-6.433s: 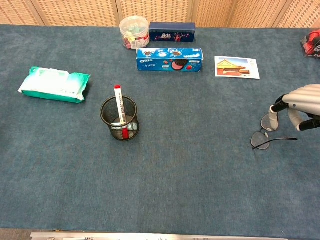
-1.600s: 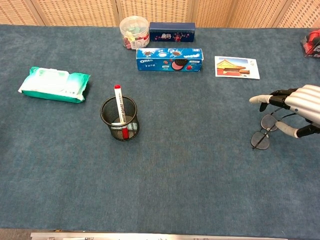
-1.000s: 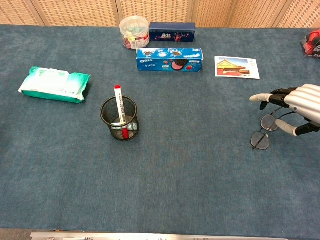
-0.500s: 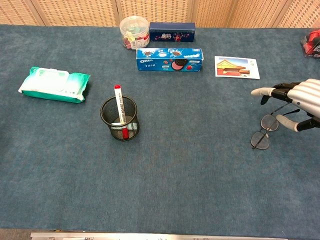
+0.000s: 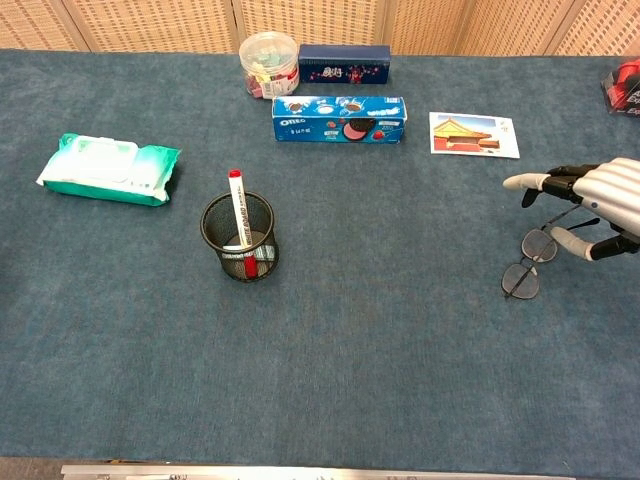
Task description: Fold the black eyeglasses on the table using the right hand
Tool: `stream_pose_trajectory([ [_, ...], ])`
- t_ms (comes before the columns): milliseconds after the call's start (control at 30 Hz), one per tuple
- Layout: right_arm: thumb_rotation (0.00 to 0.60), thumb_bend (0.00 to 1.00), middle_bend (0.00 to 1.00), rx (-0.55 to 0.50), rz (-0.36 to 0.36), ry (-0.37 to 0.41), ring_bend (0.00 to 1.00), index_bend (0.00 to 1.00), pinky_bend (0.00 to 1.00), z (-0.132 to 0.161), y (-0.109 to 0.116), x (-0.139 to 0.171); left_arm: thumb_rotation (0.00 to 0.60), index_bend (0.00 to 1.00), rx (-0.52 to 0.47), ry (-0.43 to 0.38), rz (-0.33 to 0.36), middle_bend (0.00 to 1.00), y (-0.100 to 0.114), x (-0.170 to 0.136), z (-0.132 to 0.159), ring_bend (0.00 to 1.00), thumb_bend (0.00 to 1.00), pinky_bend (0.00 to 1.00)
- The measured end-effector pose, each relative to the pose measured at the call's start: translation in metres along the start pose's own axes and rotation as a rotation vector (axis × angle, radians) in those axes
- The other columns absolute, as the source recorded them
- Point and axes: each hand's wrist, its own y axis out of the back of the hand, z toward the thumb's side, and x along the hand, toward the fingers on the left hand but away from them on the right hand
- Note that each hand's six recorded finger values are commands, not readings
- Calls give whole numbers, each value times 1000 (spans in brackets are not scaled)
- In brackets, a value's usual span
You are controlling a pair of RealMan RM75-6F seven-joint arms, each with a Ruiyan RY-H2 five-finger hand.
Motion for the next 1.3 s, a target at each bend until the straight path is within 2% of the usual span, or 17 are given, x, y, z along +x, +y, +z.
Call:
stream_pose_trajectory([
  [433,600,473,317,-18,-13,-3,215,140,329,-1,0,-2,600,454,-2,2,-3,380,-1,0,-1,312,38,515],
  [833,600,474,317,-44,-121,20,215,139,328,5,39,6,600,454,3,-16,6,381,3,1,6,312,38,515],
  [1067,600,474,317,-15,-188,-13,215,139,329,-2,61,15,600,454,8,-26,11,380,6,2,10,312,38,515],
  [1300,600,474,317,-2,-169,-66,215,139,329,-13,58,26,600,454,13,-32,8,381,5,3,13,312,38,515],
])
